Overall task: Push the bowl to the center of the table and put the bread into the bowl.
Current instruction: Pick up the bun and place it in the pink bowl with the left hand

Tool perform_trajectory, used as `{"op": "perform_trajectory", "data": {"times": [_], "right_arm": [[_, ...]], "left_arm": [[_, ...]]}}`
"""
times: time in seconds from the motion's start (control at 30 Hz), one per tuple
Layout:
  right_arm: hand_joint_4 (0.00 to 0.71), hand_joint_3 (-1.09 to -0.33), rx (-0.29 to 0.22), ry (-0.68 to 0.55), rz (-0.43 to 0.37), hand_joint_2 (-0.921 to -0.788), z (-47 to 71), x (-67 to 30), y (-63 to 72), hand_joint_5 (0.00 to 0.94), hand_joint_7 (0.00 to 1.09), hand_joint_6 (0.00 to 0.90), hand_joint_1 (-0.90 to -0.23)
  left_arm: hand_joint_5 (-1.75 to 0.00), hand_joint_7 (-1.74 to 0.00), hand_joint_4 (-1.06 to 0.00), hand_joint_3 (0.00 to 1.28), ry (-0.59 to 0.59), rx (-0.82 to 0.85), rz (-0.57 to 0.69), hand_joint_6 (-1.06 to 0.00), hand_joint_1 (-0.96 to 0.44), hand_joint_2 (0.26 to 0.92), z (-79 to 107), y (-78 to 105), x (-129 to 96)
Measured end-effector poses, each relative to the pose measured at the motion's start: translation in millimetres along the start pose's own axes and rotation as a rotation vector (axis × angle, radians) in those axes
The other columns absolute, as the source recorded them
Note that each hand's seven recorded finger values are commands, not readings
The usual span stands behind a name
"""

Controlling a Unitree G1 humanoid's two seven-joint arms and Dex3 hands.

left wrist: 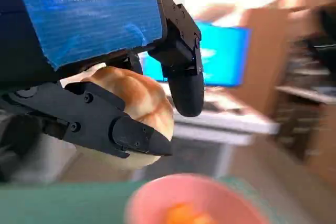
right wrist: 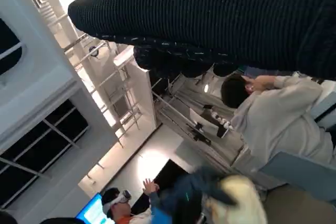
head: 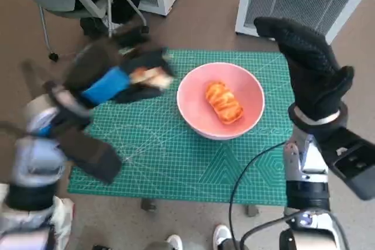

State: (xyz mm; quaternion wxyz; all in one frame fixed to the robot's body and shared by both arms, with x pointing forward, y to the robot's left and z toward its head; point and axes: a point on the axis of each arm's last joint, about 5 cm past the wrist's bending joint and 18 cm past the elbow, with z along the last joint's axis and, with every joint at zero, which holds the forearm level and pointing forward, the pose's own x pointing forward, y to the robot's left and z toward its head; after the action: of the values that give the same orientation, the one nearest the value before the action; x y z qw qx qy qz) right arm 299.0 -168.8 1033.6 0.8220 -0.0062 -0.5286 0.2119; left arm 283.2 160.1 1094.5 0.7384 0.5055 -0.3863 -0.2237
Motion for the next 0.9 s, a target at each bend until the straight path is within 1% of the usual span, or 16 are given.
{"op": "perform_trajectory", "data": {"times": [0.03, 0.17, 0.3, 0.37, 0.43, 0.47, 0.5, 0.53, 0.57, 0.6, 0.63, 0.67, 0.77, 0.87, 0.9], "right_arm": [[-0.001, -0.826, -0.001, -0.001, 0.000, -0.921, -0.1, 0.0, 0.0, 0.482, 0.66, -0.001, -0.545], [-0.001, -0.826, -0.004, -0.003, 0.000, -0.921, -0.2, -0.1, -0.1, 0.482, 0.67, -0.001, -0.541], [-0.001, -0.827, -0.007, -0.002, 0.003, -0.921, -0.1, -0.1, 0.1, 0.482, 0.67, -0.001, -0.540], [-0.001, -0.826, -0.009, -0.002, 0.005, -0.921, 0.0, 0.1, 0.1, 0.480, 0.67, -0.001, -0.545], [-0.001, -0.822, -0.010, -0.004, 0.006, -0.921, 0.4, 0.3, 0.2, 0.478, 0.67, -0.001, -0.558], [-0.001, -0.821, -0.011, -0.006, 0.006, -0.921, 0.8, 0.5, 0.2, 0.477, 0.67, -0.001, -0.561], [-0.001, -0.820, -0.011, -0.009, 0.007, -0.921, 1.1, 0.8, 0.1, 0.477, 0.67, -0.001, -0.566], [-0.001, -0.819, -0.012, -0.011, 0.008, -0.921, 1.5, 1.1, 0.1, 0.477, 0.67, -0.001, -0.572], [-0.001, -0.818, -0.012, -0.012, 0.008, -0.921, 1.8, 1.2, 0.2, 0.477, 0.67, -0.001, -0.574], [-0.001, -0.817, -0.013, -0.013, 0.008, -0.921, 2.1, 1.4, 0.2, 0.477, 0.67, -0.001, -0.578], [-0.001, -0.817, -0.014, -0.014, 0.007, -0.921, 2.4, 1.4, 0.2, 0.477, 0.67, -0.001, -0.581], [-0.001, -0.816, -0.014, -0.015, 0.006, -0.921, 2.6, 1.3, 0.2, 0.477, 0.67, -0.001, -0.583], [-0.001, -0.816, -0.016, -0.017, 0.003, -0.921, 3.3, 1.6, 0.2, 0.477, 0.67, -0.001, -0.585], [-0.001, -0.815, -0.021, -0.020, 0.000, -0.921, 4.2, 2.1, 0.1, 0.476, 0.67, -0.001, -0.585], [-0.001, -0.815, -0.024, -0.019, -0.001, -0.921, 4.3, 2.2, 0.1, 0.476, 0.66, -0.001, -0.585]], "left_arm": [[-1.20, -1.27, -0.58, 0.12, -0.021, -0.005, -0.007, -0.61, 0.00, 0.920, 0.9, -1.0, 8.1], [-1.17, -1.25, -0.60, 0.10, -0.064, -0.002, -0.041, -0.63, 0.00, 0.920, 4.3, -7.0, 28.9], [-1.18, -1.23, -0.60, 0.10, -0.066, -0.014, -0.079, -0.64, 0.00, 0.920, 5.4, -18.4, 45.3], [-1.18, -1.26, -0.58, 0.12, -0.056, -0.029, -0.101, -0.62, 0.00, 0.921, 5.0, -25.2, 50.2], [-1.24, -1.34, -0.50, 0.18, -0.034, -0.046, -0.128, -0.57, 0.00, 0.921, 3.8, -32.8, 53.6], [-1.10, -1.37, -0.47, 0.20, -0.015, -0.055, -0.148, -0.55, -0.07, 0.921, 2.7, -37.6, 55.1], [-0.78, -1.41, -0.48, 0.23, 0.004, -0.063, -0.168, -0.50, -0.17, 0.921, 2.0, -41.4, 56.3], [-0.50, -1.06, -0.42, 0.19, 0.029, -0.074, -0.194, -0.40, -0.15, 0.900, 0.7, -46.0, 57.4], [-0.40, -0.89, -0.40, 0.17, 0.057, -0.082, -0.226, -0.38, -0.15, 0.899, -0.4, -49.5, 58.1], [-0.26, -0.60, -0.30, 0.12, 0.081, -0.087, -0.259, -0.32, -0.17, 0.897, -1.3, -52.6, 58.7], [-0.16, -0.40, -0.23, 0.08, 0.119, -0.094, -0.308, -0.29, -0.19, 0.901, -2.3, -55.6, 59.3], [-0.11, -0.26, -0.15, 0.06, 0.156, -0.097, -0.354, -0.24, -0.22, 0.903, -3.0, -57.9, 59.8], [-0.03, -0.09, -0.05, 0.03, 0.260, -0.124, -0.493, -0.18, -0.28, 0.908, -5.0, -63.4, 60.6], [-0.01, -0.03, -0.02, 0.02, 0.337, -0.161, -0.593, -0.16, -0.33, 0.913, -6.7, -65.5, 60.4], [-0.01, -0.03, -0.01, 0.02, 0.350, -0.173, -0.608, -0.16, -0.34, 0.914, -6.8, -65.1, 60.3]]}}
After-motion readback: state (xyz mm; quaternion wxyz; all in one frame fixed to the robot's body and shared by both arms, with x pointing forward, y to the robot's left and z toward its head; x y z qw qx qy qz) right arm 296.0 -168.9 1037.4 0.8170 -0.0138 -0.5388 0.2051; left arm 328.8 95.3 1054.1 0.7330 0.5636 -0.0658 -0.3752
